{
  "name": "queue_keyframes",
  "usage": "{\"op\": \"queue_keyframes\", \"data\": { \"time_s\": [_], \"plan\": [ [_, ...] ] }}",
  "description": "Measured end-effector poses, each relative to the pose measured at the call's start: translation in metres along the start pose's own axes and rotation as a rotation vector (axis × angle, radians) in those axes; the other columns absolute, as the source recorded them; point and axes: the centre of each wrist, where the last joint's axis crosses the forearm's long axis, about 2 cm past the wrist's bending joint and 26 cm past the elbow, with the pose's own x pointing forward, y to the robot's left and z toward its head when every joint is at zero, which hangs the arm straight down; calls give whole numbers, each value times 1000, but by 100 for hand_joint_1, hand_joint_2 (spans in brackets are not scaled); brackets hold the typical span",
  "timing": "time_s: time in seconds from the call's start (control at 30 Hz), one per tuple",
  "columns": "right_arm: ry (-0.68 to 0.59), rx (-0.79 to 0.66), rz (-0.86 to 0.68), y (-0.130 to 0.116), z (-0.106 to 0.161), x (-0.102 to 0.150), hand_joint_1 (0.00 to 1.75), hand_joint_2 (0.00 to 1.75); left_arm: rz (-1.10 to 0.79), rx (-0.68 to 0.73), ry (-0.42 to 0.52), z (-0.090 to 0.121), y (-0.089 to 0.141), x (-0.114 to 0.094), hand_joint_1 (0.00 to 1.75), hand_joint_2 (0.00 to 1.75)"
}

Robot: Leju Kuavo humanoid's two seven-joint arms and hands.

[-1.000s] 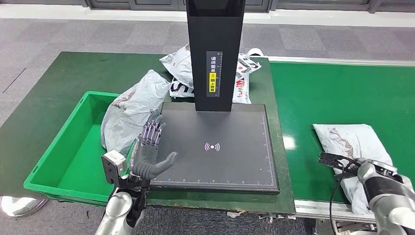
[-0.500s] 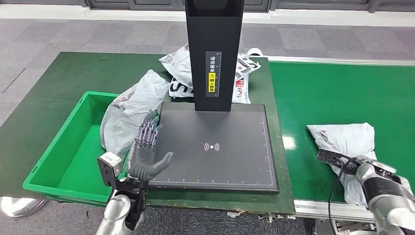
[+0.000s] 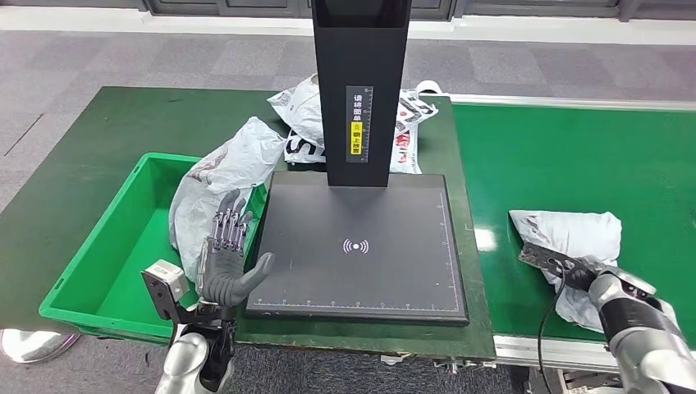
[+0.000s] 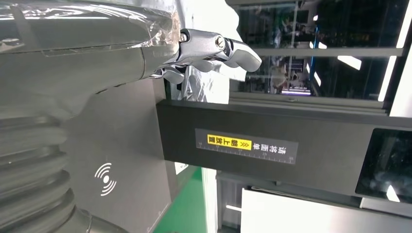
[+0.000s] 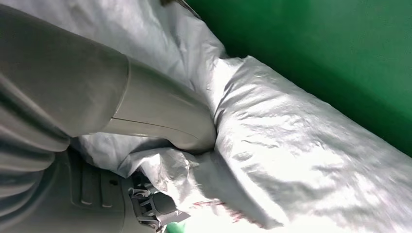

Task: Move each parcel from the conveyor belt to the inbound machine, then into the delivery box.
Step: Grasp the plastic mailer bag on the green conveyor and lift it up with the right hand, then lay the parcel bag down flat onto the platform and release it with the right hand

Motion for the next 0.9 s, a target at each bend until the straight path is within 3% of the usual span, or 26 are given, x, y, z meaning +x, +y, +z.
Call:
{"op": "queue_keyframes", "data": {
  "time_s": [0.13,0.27,0.33,0.7,0.9],
  "plan": [
    [-191,-61,-259,-8,0,13,175,175,-18,42,-8,7,2,4,0,175],
    [-478,-131,-628,-18,3,33,175,175,-46,82,-19,15,0,5,0,175],
    [-562,-156,-715,-24,7,43,175,175,-49,89,-22,17,-1,6,0,175],
    [-811,-265,-894,-22,33,65,175,175,-60,101,-19,19,-5,4,0,175],
    [-897,-307,-871,-11,51,77,175,175,-60,102,-12,24,-6,-1,0,175]
  ]
}}
